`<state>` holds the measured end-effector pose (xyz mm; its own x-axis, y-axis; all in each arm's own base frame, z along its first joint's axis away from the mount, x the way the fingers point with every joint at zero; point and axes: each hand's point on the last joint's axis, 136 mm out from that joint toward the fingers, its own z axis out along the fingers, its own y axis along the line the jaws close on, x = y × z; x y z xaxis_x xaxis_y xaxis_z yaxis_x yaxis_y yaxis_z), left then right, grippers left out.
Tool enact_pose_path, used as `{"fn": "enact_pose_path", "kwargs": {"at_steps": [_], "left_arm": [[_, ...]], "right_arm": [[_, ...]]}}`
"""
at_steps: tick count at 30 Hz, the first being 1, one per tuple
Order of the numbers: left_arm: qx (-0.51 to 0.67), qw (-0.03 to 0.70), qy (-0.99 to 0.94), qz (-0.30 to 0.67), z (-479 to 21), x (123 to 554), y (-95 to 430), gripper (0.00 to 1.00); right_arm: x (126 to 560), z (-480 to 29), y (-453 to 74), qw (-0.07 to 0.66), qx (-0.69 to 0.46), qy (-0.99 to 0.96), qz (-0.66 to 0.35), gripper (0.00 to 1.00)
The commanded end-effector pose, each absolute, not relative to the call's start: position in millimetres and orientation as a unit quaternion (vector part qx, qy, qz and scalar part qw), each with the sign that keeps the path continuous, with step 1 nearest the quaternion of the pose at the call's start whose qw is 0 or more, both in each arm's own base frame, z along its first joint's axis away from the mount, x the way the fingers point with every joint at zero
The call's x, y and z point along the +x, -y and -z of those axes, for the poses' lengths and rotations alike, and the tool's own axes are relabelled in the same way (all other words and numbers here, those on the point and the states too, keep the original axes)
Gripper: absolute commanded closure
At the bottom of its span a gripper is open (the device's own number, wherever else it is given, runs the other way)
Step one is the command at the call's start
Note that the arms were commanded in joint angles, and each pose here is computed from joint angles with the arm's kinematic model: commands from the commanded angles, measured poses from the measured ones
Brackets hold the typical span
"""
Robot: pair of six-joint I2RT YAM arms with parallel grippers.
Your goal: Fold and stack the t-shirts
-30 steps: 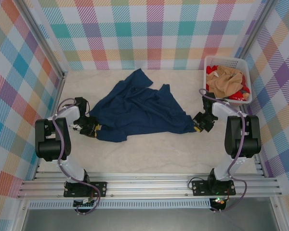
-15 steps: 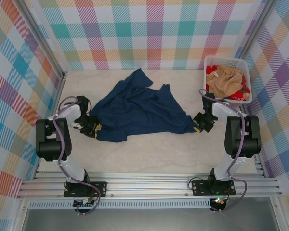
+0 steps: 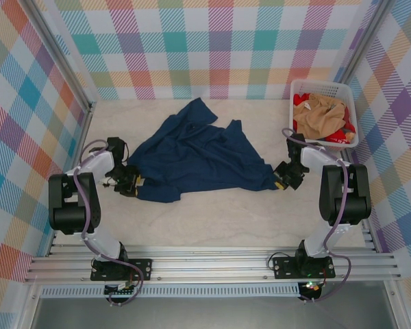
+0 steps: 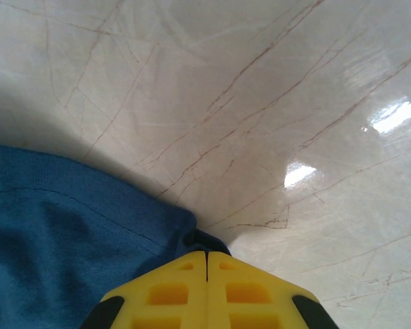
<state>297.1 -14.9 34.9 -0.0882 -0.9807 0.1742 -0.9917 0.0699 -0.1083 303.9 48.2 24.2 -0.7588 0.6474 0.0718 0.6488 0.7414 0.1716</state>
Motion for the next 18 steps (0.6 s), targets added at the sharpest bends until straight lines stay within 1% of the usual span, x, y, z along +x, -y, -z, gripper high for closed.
{"fn": "enact_pose_path", "kwargs": {"at_steps": [1, 7, 11, 18], "left_arm": [[0.74, 0.001, 0.662, -0.117, -38.9, 307.3, 16.9, 0.54], [0.756, -0.001, 0.644, -0.117, -42.0, 323.3, 18.9, 0.55], [0.753, 0.01, 0.651, -0.097, -40.8, 318.0, 18.0, 0.57], [0.753, 0.025, 0.654, -0.074, -28.5, 302.2, 17.1, 0.57]], "right_arm": [[300.0, -26.6, -53.6, 0.007, -0.348, 0.932, 0.104, 1.0], [301.4, -27.2, -53.7, 0.006, -0.346, 0.932, 0.103, 1.0], [303.2, -27.6, -54.1, 0.005, -0.347, 0.932, 0.104, 1.0], [304.0, -27.1, -54.3, 0.006, -0.347, 0.932, 0.104, 1.0]]}}
